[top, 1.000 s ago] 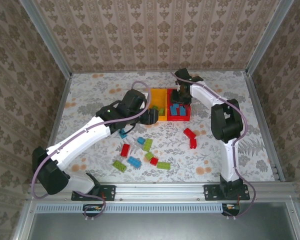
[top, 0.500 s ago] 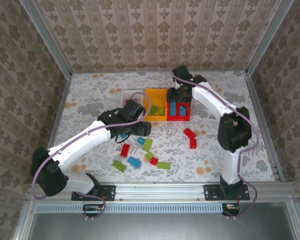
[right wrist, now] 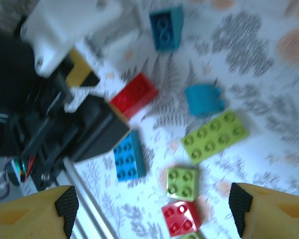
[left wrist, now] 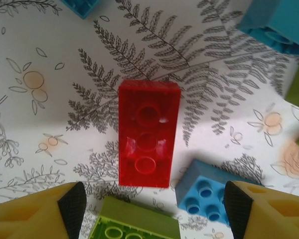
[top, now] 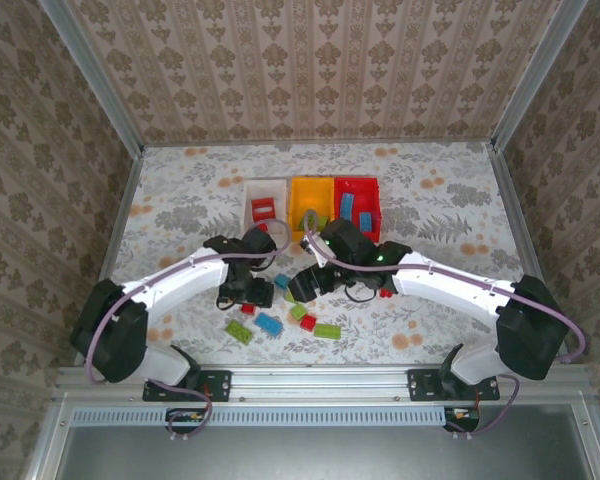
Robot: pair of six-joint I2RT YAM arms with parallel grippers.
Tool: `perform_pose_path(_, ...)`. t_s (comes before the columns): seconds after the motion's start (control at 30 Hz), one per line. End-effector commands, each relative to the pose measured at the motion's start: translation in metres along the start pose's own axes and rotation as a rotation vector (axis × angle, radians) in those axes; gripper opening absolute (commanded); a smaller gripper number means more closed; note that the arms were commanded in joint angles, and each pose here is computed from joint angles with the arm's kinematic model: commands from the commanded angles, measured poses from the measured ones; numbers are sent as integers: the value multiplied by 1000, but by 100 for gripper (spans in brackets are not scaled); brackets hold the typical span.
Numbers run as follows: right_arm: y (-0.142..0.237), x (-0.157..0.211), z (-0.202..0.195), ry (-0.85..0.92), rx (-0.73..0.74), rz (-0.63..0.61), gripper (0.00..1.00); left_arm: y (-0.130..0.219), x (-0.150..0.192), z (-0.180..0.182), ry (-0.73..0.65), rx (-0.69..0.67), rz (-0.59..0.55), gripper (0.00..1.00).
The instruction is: Sort the legos into containers by color
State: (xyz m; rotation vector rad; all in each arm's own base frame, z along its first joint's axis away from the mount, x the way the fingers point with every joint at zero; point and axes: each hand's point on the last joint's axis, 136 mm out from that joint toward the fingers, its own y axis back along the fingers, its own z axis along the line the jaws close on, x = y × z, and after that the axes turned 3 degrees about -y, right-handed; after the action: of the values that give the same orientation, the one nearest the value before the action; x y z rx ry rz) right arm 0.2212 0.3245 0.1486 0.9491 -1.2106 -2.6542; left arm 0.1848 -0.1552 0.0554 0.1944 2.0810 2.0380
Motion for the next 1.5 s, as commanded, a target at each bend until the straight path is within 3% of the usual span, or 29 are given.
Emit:
perform_pose_path(0.0, 8, -9, 21, 8, -83, -40, 82, -11, -2, 3, -26, 2, 35, 74)
perform_pose_path(0.4, 13, -11, 16, 1, -40, -47, 81, -37, -15, -1, -20, 56, 70, 47)
perform_pose_path(0.6, 22, -18, 13, 7, -3, -77, 80, -14, -28, 2, -7, 32, -20, 33)
perform_pose_path(0.9, 64, -81, -4, -61, 46, -377, 82, 69, -107, -6, 67, 112, -236, 31)
perform_pose_path(1.17, 78, -118, -22, -98, 65, -448, 81, 68, -194, -1, 100, 125, -299, 31)
perform_pose_path(1.47, 80, -111, -34, -134, 85, -432, 81, 31, -237, 12, 127, 136, -262, 33)
